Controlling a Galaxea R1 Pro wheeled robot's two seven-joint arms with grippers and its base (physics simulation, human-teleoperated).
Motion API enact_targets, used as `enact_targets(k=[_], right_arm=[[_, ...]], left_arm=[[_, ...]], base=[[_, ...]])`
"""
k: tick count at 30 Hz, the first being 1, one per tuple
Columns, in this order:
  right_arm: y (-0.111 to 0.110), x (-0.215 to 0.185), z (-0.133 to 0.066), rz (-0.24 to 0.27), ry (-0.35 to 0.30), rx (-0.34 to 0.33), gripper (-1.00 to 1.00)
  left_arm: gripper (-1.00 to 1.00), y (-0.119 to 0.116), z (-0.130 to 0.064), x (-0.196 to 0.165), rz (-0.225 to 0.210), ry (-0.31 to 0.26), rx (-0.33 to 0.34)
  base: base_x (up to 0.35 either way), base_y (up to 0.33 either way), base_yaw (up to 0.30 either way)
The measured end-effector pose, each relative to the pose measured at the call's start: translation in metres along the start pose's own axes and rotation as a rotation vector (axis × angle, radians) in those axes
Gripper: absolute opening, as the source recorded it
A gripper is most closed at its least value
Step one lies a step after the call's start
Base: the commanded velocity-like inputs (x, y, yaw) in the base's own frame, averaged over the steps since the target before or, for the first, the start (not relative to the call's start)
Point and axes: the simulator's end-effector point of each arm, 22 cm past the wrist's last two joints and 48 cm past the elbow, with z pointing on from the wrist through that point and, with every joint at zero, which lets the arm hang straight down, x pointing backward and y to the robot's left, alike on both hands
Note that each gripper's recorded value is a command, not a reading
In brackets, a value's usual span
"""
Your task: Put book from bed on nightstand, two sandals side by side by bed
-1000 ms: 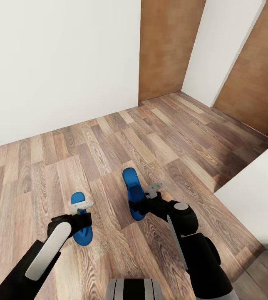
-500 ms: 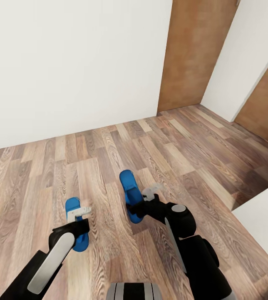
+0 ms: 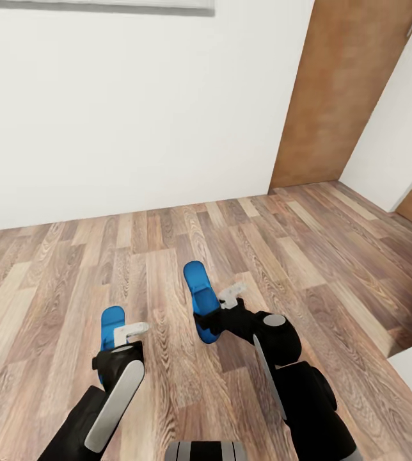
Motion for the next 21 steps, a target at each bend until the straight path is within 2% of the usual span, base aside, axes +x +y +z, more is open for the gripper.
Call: enact_targets(k=[4,11,16,17,19,21], right_arm=[[0.002,-0.007,-0.006,-0.01,-0.013,0.002,-1.0],[0.001,-0.007,-0.006,-0.007,-0.013,0.006,-1.0],[0.0,-0.007,-0.006,-0.006,-0.013,0.006,-1.0],[0.0,-0.007,-0.006,-0.006,-0.013,0.006,-1.0],[0.0,-0.007,-0.006,-0.006,-0.013,0.005,-1.0],[0.001,-0.007,-0.006,-0.007,-0.013,0.004,-1.0]], left_arm=[[-1.0,0.004,-0.004,-0.006,0.002,-0.015,0.0],[-1.0,0.011,-0.001,0.0,0.022,-0.013,-0.009],[-1.0,-0.001,0.013,-0.003,0.036,-0.028,0.108],[-1.0,-0.004,0.02,-0.011,0.042,-0.054,0.155],[-1.0,-0.003,0.027,-0.024,0.055,-0.102,0.199],[-1.0,0.003,0.032,-0.028,0.062,-0.121,0.21]], base=[[0.0,0.0,0.284],[0.0,0.0,0.284],[0.0,0.0,0.284],[0.0,0.0,0.284],[0.0,0.0,0.284],[0.0,0.0,0.284]])
